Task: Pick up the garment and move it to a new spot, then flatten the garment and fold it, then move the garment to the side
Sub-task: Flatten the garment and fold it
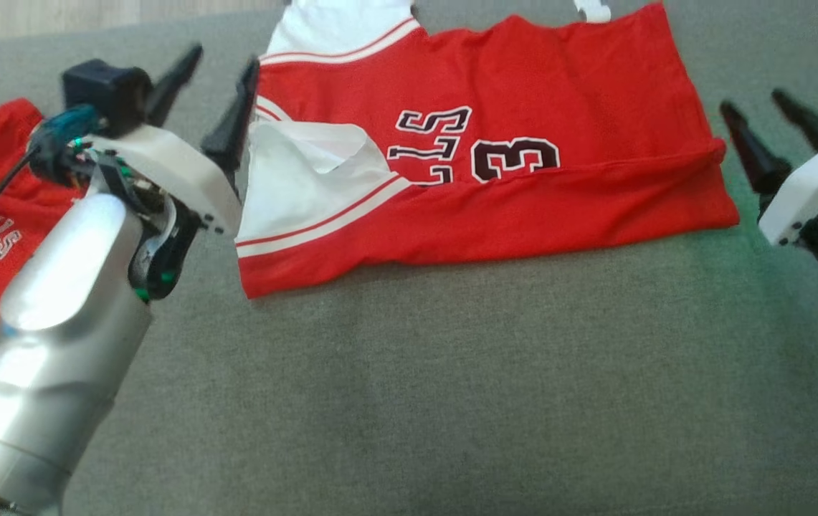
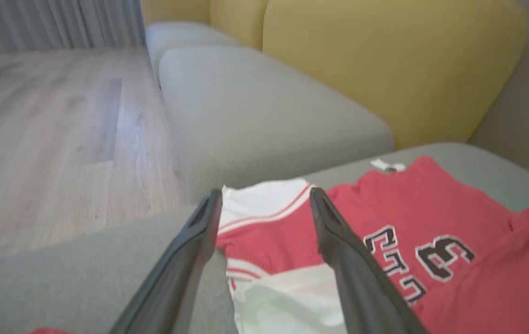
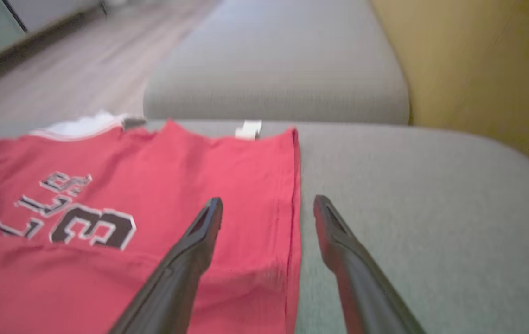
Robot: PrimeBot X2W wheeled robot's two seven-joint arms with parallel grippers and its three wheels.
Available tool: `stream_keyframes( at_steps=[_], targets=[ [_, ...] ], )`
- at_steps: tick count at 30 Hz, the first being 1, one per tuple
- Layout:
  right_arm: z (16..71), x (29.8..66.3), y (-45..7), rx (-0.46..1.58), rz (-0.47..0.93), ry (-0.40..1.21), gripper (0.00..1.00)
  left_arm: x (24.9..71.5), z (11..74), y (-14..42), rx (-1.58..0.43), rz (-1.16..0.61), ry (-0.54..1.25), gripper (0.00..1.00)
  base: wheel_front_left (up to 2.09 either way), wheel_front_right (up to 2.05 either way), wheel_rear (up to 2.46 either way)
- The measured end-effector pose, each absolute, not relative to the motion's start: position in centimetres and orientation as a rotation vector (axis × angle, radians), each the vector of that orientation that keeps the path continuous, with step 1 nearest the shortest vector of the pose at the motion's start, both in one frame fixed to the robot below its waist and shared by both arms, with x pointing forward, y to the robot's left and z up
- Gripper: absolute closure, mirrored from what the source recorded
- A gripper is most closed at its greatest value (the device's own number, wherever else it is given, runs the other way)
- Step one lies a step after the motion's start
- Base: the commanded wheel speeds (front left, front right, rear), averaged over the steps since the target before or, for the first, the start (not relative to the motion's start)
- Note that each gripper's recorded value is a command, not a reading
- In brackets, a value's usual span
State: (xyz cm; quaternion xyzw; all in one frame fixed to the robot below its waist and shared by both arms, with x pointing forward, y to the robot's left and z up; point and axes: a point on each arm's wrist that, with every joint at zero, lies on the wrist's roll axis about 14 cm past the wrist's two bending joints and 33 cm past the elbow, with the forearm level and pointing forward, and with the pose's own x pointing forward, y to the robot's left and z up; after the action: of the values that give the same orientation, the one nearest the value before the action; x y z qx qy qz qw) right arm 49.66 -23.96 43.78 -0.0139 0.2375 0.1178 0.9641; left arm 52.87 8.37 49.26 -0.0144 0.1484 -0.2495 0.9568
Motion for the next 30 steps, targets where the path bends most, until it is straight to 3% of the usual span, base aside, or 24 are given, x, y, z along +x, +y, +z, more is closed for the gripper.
stream_keyframes(
  at_steps=[6, 13, 21, 30],
  targets=[
    [50.1, 51.4, -23.7, 0.024, 0.207, 0.185, 0.00, 53.0, 56.5, 8.6, -0.148, -0.433, -0.046, 0.00, 0.00, 0.00, 0.00],
    [58.9, 50.7, -24.2, 0.021, 0.156, -0.132, 0.00, 49.5, 57.8, 10.3, -0.174, -0.277, -0.161, 0.00, 0.00, 0.00, 0.00],
    [51.3, 42.7, -20.8, 0.088, 0.095, -0.061, 0.00, 43.5, 53.8, 10.2, -0.215, -0.211, -0.112, 0.00, 0.00, 0.00, 0.00],
    [49.6, 40.5, -20.2, 0.108, 0.054, -0.034, 0.00, 41.8, 50.1, 9.1, -0.232, -0.217, -0.020, 0.00, 0.00, 0.00, 0.00]
  ],
)
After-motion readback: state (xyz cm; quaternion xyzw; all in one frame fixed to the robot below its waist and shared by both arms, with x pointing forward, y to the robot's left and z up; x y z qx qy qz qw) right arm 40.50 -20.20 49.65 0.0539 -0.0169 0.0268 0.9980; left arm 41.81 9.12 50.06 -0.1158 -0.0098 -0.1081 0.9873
